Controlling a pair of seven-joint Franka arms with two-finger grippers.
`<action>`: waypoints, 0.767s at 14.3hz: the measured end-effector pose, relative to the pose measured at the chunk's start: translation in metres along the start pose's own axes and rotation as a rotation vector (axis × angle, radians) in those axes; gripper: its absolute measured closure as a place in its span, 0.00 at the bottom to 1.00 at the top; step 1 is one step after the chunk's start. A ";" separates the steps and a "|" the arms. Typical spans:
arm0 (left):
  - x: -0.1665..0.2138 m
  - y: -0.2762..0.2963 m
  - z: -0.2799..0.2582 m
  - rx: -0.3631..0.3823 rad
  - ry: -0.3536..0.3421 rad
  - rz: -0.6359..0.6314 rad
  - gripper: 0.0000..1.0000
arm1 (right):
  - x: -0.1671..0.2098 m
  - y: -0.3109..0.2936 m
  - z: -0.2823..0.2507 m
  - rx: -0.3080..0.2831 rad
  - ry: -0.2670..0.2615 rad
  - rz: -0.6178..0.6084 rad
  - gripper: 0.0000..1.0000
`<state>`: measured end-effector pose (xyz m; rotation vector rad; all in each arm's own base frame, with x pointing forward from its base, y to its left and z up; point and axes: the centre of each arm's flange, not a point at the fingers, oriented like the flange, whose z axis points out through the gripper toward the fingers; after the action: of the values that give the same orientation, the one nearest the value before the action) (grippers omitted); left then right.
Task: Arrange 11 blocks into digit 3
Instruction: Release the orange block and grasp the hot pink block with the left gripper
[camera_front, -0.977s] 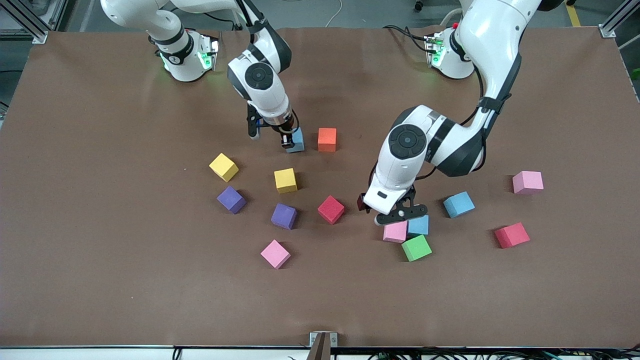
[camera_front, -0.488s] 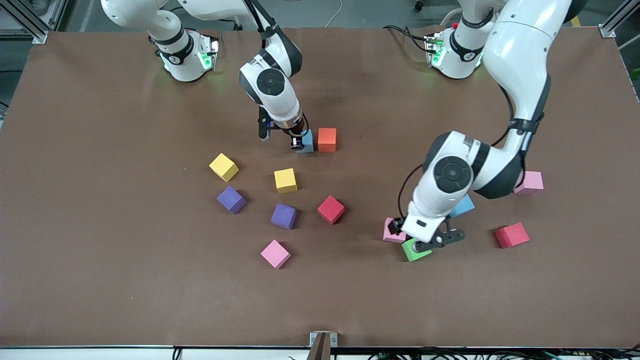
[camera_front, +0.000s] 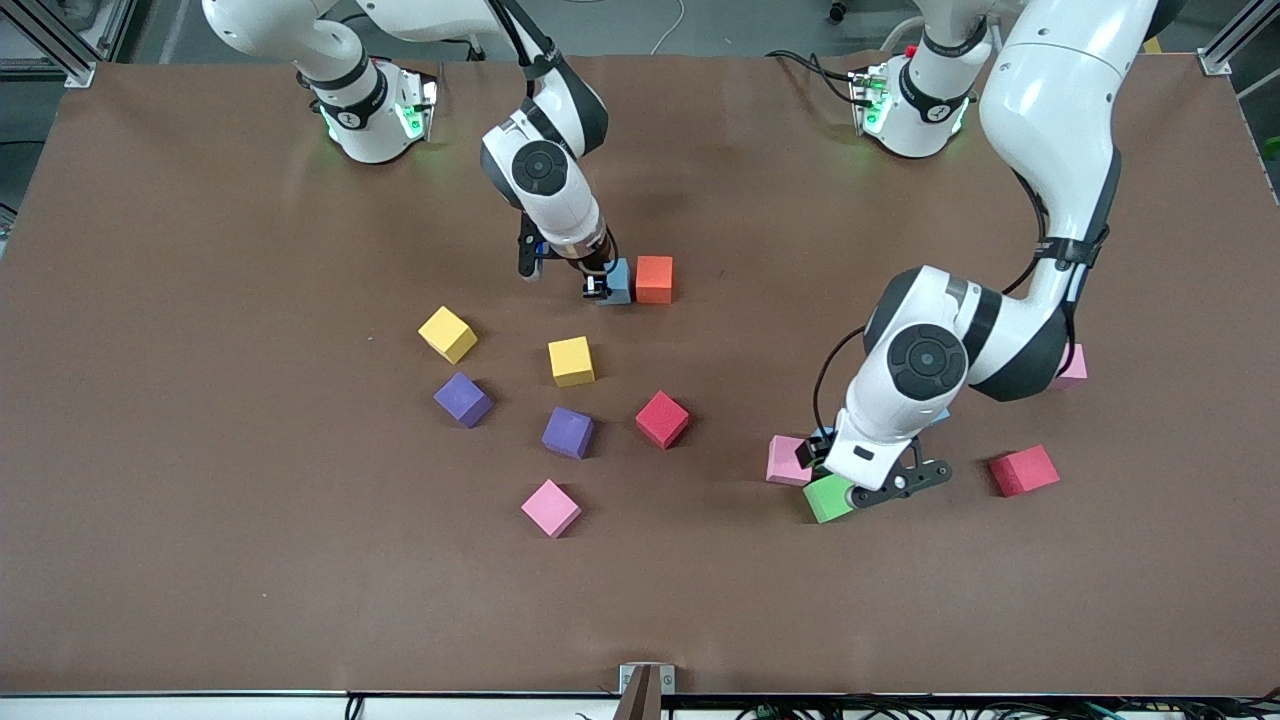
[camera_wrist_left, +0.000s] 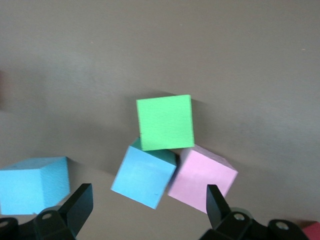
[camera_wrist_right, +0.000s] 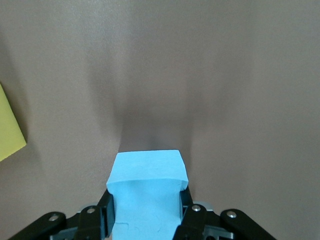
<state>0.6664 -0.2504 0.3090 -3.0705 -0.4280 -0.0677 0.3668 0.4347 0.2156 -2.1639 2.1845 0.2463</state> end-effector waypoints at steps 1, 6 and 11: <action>0.003 -0.005 0.000 0.000 0.000 0.001 0.00 | 0.000 0.000 0.000 0.000 0.000 0.001 0.48; -0.020 0.027 0.010 -0.005 -0.019 -0.010 0.00 | -0.003 -0.002 0.001 -0.001 -0.001 0.022 0.48; -0.062 0.098 0.042 -0.029 -0.033 -0.178 0.00 | -0.007 0.000 0.002 -0.001 -0.002 0.027 0.48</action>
<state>0.6349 -0.3598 0.2607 -3.0570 -0.7067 -0.0285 0.3667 0.4415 0.2151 -2.1353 2.2136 0.2511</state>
